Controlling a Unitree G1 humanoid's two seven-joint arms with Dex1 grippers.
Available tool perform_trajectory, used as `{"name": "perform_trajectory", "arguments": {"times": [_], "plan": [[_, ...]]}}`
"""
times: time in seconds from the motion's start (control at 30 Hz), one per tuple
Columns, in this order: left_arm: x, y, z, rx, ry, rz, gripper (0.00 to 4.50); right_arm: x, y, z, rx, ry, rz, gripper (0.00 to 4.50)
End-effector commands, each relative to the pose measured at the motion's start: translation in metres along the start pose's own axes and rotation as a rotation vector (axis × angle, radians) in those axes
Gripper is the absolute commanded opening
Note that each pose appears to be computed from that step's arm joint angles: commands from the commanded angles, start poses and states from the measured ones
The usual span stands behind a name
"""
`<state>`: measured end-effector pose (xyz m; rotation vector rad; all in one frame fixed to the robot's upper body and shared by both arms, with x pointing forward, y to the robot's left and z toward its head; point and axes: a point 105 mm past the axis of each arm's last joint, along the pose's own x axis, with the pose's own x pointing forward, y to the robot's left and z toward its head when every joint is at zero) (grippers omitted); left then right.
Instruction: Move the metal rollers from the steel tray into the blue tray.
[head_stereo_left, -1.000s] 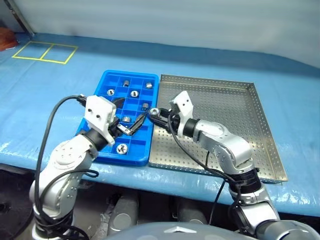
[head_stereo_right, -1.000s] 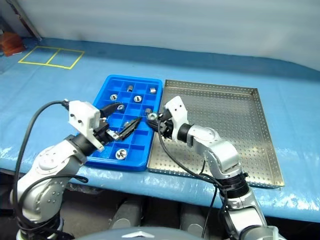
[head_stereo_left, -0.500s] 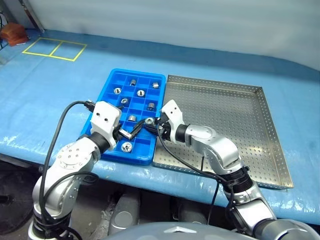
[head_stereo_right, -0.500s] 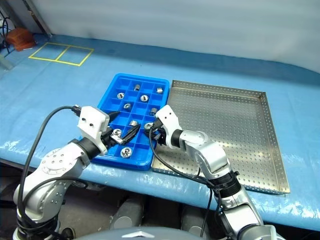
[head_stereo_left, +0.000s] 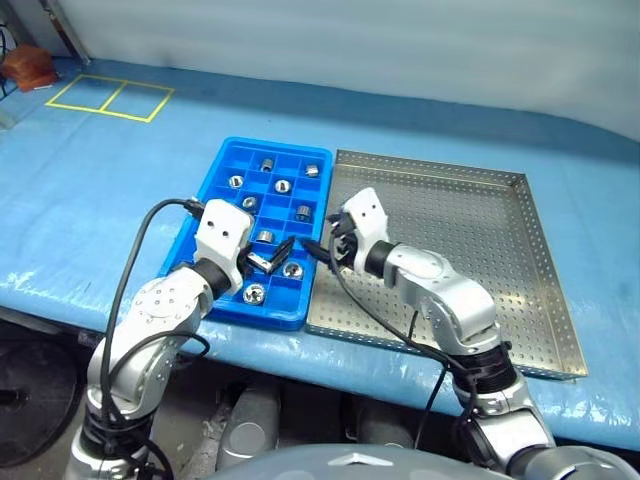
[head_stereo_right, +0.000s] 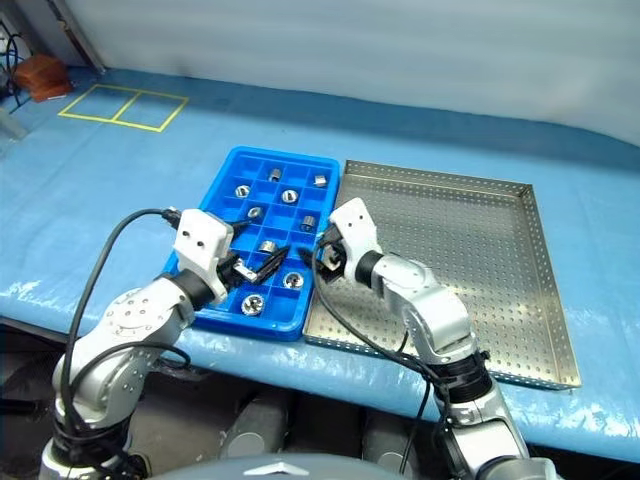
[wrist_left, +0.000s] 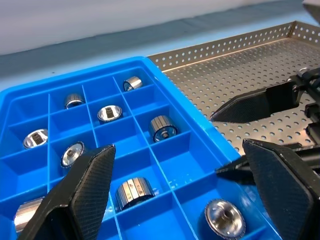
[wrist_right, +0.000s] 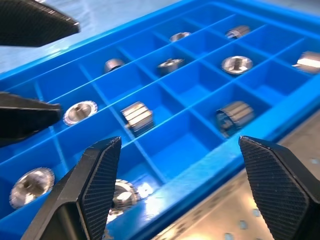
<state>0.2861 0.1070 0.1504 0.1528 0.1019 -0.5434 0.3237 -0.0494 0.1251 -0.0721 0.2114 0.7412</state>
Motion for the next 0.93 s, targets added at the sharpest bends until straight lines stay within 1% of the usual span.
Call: {"name": "perform_trajectory", "arguments": {"times": [0.03, 0.1, 0.23, 0.33, 0.37, 0.47, 0.53, 0.57, 0.6, 0.63, 0.7, 0.77, 0.93], "plan": [[0.012, -0.004, 0.011, 0.004, -0.067, -0.031, 4.46, -0.019, -0.024, 0.02, -0.076, -0.071, -0.129, 3.98], [0.022, -0.007, 0.01, 0.005, -0.071, -0.05, 4.46, -0.03, -0.034, 0.02, -0.123, -0.064, -0.161, 3.98], [0.041, -0.021, 0.012, 0.01, -0.102, -0.15, 4.46, -0.057, -0.054, 0.017, -0.175, -0.03, -0.183, 3.98], [0.053, -0.024, 0.008, 0.0, -0.113, -0.182, 4.46, -0.072, -0.065, 0.01, -0.163, -0.012, -0.197, 3.98], [0.056, -0.025, 0.007, -0.002, -0.113, -0.191, 4.46, -0.076, -0.065, 0.009, -0.15, -0.017, -0.184, 3.98], [0.056, -0.037, 0.005, -0.018, -0.128, -0.28, 4.46, -0.088, -0.052, 0.007, -0.112, -0.081, -0.07, 3.98], [0.055, -0.04, 0.005, -0.03, -0.138, -0.307, 4.46, -0.095, -0.046, 0.004, -0.075, -0.097, -0.02, 3.98], [0.055, -0.041, 0.005, -0.03, -0.143, -0.316, 4.46, -0.097, -0.045, 0.002, -0.078, -0.088, -0.021, 3.98], [0.055, -0.041, 0.005, -0.028, -0.145, -0.321, 4.46, -0.097, -0.045, 0.001, -0.085, -0.079, -0.025, 4.34], [0.055, -0.041, 0.005, -0.024, -0.152, -0.326, 4.48, -0.097, -0.045, 0.001, -0.092, -0.079, -0.03, 4.49], [0.054, -0.042, 0.006, -0.022, -0.159, -0.338, 4.48, -0.098, -0.046, 0.004, -0.106, -0.091, -0.054, 4.49], [0.055, -0.042, 0.006, -0.014, -0.163, -0.345, 4.48, -0.098, -0.052, 0.007, -0.118, -0.104, -0.116, 4.49], [0.055, -0.044, 0.007, -0.029, -0.154, -0.364, 4.48, -0.098, -0.04, 0.006, -0.135, -0.085, -0.066, 4.49]]}}
